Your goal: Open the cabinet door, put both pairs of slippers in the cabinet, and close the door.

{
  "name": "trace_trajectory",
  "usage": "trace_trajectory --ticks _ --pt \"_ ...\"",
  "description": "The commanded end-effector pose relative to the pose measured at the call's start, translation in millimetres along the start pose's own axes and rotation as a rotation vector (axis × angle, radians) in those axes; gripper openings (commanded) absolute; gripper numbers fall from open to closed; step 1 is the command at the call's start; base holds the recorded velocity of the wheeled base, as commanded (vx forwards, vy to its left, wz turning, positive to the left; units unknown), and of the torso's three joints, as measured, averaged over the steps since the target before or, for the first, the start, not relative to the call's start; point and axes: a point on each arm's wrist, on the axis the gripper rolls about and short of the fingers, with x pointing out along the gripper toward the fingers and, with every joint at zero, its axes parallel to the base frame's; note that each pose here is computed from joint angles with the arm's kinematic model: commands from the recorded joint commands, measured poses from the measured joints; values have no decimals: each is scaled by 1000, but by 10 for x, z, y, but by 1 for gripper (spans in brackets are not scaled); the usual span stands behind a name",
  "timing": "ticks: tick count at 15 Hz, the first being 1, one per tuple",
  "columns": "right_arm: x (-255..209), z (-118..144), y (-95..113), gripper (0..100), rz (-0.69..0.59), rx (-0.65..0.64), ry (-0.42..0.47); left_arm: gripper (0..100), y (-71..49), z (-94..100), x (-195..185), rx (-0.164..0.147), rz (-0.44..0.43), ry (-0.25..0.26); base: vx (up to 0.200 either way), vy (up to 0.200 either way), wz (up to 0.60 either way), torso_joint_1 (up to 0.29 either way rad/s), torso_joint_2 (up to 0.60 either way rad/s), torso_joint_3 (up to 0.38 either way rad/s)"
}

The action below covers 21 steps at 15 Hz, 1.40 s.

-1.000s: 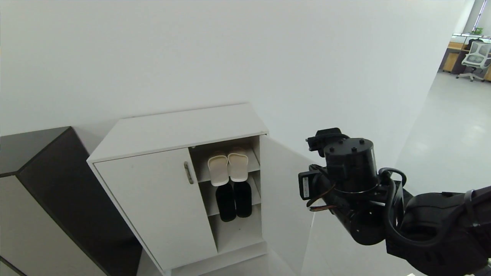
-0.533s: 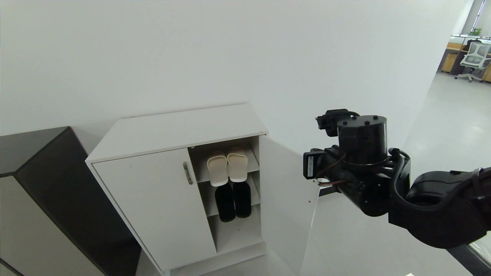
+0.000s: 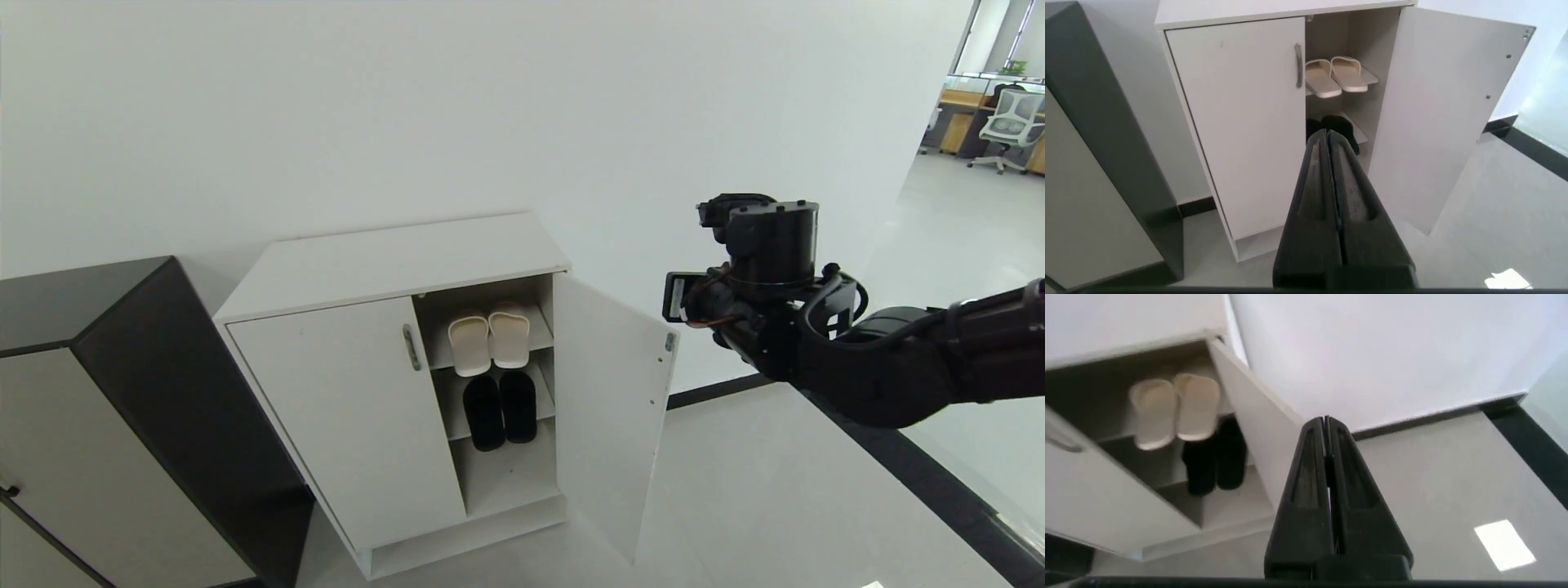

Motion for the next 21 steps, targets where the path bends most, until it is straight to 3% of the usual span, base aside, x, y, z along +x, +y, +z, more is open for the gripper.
trace_trajectory --ticks 1,5,11,21 --pt "230 -54 -34 0 -33 -4 25 0 0 0 0 0 1 0 0 0 0 0 0 0" --pt "545 13 -78 0 -1 64 121 0 0 0 0 0 -1 0 0 0 0 0 0 0" --pt "922 -311 -196 0 -50 56 188 0 0 0 0 0 -1 0 0 0 0 0 0 0" --pt "922 -550 -156 0 -52 54 252 0 0 0 0 0 -1 0 0 0 0 0 0 0"
